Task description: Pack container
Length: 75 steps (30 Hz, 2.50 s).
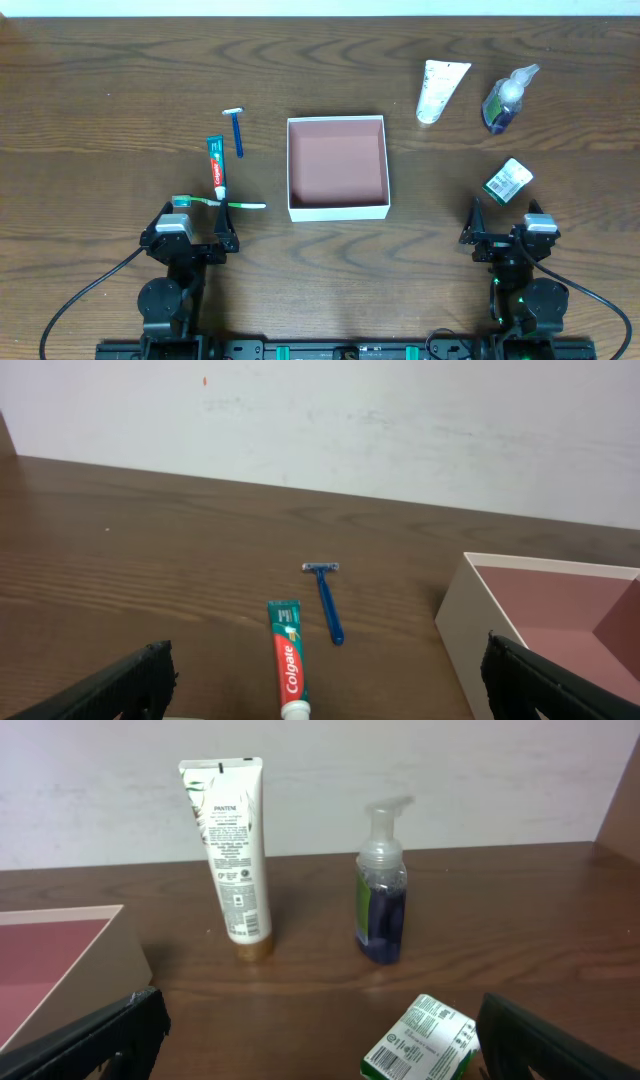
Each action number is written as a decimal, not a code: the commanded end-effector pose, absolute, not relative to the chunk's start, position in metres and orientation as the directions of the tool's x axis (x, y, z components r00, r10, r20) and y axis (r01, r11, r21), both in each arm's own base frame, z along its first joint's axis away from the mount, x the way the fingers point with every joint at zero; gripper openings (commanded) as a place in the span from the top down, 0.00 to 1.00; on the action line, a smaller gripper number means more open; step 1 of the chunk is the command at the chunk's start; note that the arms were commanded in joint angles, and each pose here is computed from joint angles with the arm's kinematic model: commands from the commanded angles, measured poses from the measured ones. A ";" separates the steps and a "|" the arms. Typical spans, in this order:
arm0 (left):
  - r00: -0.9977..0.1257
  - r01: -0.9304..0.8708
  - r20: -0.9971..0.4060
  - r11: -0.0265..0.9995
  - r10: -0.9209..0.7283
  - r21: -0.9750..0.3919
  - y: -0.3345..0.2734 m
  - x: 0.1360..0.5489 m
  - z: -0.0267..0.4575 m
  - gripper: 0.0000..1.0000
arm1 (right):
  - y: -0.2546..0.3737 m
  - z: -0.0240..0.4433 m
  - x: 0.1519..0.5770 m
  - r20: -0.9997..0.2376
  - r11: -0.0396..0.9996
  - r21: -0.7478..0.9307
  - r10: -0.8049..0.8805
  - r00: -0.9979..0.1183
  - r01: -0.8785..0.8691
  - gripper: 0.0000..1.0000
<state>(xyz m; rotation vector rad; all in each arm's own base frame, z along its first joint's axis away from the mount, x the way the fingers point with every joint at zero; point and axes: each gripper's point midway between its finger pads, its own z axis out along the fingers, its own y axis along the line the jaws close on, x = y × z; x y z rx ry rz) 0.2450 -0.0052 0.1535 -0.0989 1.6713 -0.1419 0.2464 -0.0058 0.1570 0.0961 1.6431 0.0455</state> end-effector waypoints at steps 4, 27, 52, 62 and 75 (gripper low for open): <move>-0.154 0.026 -0.976 0.987 -0.154 -0.160 -0.008 0.244 0.138 0.02 | -0.007 0.157 0.246 -0.995 0.997 0.072 0.074 -0.072 0.036 0.01; -0.154 0.026 -0.976 0.987 -0.154 -0.160 -0.008 0.244 0.138 0.02 | -0.004 0.157 0.246 -0.993 0.995 0.097 0.098 -0.070 0.021 0.01; -0.154 0.026 -0.976 0.987 -0.154 -0.160 -0.008 0.244 0.138 0.02 | 0.028 0.171 0.252 -0.977 0.968 0.199 0.185 -0.101 -0.155 0.01; -0.154 0.026 -0.976 0.987 -0.154 -0.160 -0.008 0.244 0.138 0.02 | 0.032 0.243 0.267 -0.964 0.963 0.215 0.184 -0.190 -0.160 0.01; -0.154 0.026 -0.976 0.987 -0.154 -0.160 -0.008 0.244 0.138 0.02 | 0.045 0.328 0.320 -0.852 0.956 0.213 0.081 -0.518 -0.201 0.01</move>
